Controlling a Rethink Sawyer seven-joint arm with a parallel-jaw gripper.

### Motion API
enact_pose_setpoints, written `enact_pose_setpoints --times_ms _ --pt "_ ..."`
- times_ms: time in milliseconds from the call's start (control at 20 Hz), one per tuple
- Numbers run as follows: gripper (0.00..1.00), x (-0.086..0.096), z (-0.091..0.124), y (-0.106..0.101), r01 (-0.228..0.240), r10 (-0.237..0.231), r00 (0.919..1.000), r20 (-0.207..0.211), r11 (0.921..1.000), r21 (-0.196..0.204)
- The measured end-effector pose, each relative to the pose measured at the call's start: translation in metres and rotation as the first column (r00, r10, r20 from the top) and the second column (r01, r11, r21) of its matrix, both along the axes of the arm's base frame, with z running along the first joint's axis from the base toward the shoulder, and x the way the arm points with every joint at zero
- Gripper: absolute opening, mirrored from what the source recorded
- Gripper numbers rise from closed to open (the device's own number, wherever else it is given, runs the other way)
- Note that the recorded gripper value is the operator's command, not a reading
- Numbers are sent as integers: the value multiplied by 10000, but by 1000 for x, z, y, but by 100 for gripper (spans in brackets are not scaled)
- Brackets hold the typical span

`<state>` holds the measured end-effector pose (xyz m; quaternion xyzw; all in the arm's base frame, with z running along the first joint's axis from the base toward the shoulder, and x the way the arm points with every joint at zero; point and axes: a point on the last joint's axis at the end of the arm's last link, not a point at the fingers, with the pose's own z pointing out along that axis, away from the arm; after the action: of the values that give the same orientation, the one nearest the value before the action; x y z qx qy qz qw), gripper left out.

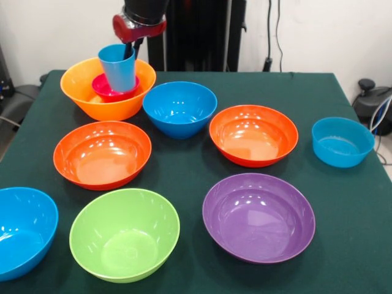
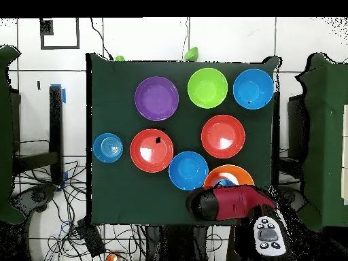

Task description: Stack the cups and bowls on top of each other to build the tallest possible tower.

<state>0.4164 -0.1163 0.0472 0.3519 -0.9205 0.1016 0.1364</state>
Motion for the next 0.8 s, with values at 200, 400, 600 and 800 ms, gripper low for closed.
enact_pose_setpoints --times_ms 200,400,600,800 --pt "0 -1 0 0 -61 61 10000 -21 10000 -34" --pt "0 -1 0 1 -93 93 10000 -29 9999 -38" --pt "0 -2 -2 4 -161 161 9998 -92 9999 -27" --pt "0 -6 -6 6 -216 217 9995 -220 9998 11"
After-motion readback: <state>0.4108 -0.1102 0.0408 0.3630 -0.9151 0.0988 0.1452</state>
